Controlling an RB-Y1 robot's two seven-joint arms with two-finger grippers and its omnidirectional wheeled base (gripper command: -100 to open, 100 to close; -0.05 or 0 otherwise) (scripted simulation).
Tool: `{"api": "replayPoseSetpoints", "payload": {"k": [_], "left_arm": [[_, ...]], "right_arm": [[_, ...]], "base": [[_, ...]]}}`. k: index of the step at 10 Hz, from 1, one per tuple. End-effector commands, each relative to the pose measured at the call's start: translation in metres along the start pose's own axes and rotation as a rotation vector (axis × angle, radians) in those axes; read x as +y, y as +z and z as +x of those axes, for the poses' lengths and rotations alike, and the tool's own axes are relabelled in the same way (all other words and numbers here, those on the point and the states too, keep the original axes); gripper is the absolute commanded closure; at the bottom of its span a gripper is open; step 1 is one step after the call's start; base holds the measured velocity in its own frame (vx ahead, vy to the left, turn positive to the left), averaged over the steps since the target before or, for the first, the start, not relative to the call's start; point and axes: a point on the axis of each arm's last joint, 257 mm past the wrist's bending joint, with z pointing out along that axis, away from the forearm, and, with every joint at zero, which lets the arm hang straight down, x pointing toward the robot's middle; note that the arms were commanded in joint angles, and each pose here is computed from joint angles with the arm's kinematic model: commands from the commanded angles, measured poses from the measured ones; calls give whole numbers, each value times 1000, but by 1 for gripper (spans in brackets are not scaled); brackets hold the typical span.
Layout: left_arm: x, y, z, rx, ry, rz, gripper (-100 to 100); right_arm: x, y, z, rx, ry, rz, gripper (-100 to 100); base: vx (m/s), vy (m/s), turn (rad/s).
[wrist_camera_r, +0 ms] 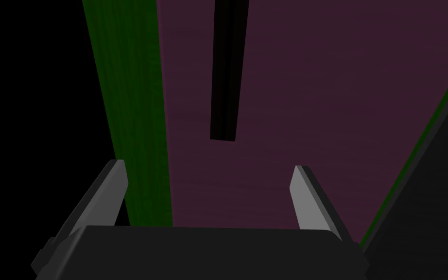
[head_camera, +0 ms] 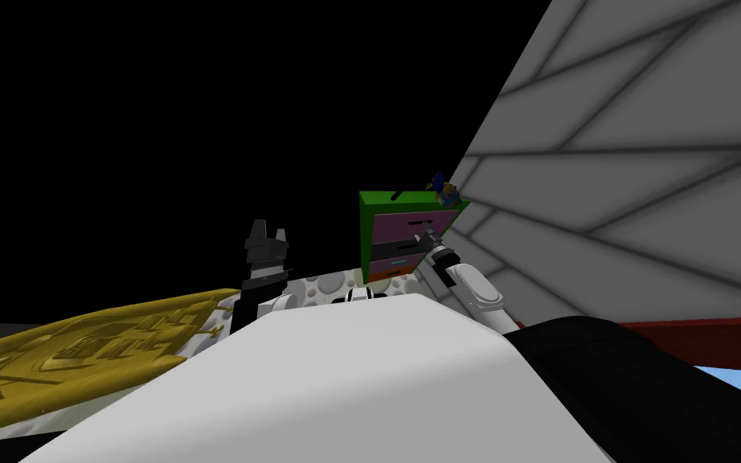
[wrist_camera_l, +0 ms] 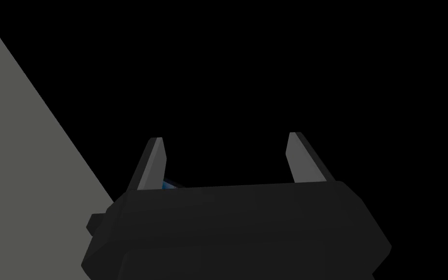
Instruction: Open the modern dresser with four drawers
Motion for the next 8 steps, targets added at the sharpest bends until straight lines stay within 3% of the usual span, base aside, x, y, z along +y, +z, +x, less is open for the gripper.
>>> {"api": "replayPoseSetpoints", "payload": {"k": [1,3,4,8], "left_arm": [[0,0,0,0,0,0,0],[0,0,0,0,0,0,0],[0,0,0,0,0,0,0],[0,0,0,0,0,0,0]], "right_arm": [[0,1,0,1,-1,0,-100],[-3,1,2,-4,-3,0,-100],[-4,1,2,-5,-2,1,100],[-9,-2,-6,-31,-1,1,100]], "base": [[90,16,13],[92,31,-46],[12,4,5],[-156,-12,-63]]}}
